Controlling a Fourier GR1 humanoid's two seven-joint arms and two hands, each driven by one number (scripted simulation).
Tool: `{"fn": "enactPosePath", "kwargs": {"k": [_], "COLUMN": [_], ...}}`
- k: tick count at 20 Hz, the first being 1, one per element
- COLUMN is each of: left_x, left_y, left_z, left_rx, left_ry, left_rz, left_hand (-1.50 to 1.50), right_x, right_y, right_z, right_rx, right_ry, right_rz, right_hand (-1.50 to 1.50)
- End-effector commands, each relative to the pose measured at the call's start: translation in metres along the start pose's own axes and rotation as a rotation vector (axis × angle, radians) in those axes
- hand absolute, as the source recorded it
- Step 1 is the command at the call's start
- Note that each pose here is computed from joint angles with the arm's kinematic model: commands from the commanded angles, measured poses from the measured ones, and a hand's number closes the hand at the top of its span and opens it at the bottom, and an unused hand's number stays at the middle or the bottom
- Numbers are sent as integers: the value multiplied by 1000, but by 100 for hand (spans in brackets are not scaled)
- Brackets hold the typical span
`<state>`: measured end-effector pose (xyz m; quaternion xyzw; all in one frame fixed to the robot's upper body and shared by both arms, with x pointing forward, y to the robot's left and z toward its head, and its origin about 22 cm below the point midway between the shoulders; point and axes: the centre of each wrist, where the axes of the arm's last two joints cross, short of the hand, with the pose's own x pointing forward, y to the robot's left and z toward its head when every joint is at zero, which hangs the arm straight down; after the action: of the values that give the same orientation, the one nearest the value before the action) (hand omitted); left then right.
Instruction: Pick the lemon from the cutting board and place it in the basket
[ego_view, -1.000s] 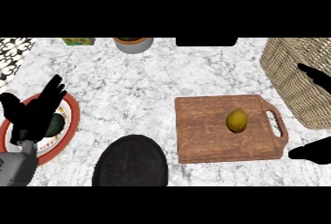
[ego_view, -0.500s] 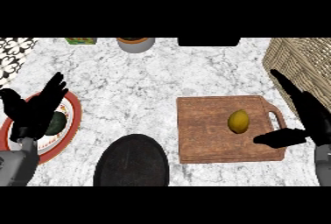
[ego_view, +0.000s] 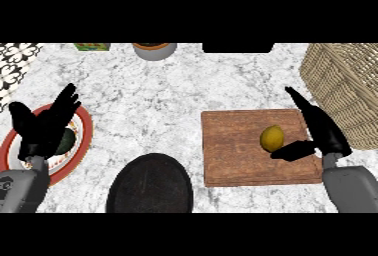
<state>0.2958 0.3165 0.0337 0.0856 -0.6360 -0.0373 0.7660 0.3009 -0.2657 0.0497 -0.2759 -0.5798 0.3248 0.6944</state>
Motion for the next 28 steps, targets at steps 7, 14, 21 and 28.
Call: {"fn": "enactPosePath", "kwargs": {"k": [7, 14, 21, 28], "left_x": [11, 15, 7, -12], "left_y": [11, -8, -1, 2], "left_z": [4, 20, 4, 9], "left_rx": [9, 15, 11, 39], "left_ry": [-2, -10, -5, 10], "left_rz": [2, 12, 6, -3], "left_hand": [0, 0, 0, 0], "right_x": [-28, -22, -23, -35], "right_y": [7, 15, 12, 35], "right_z": [-10, 29, 3, 1], "right_rx": [64, 96, 112, 93], "right_ry": [41, -11, -48, 6], "right_rz": [56, 4, 11, 79], "right_hand": [-150, -150, -150, -150]}}
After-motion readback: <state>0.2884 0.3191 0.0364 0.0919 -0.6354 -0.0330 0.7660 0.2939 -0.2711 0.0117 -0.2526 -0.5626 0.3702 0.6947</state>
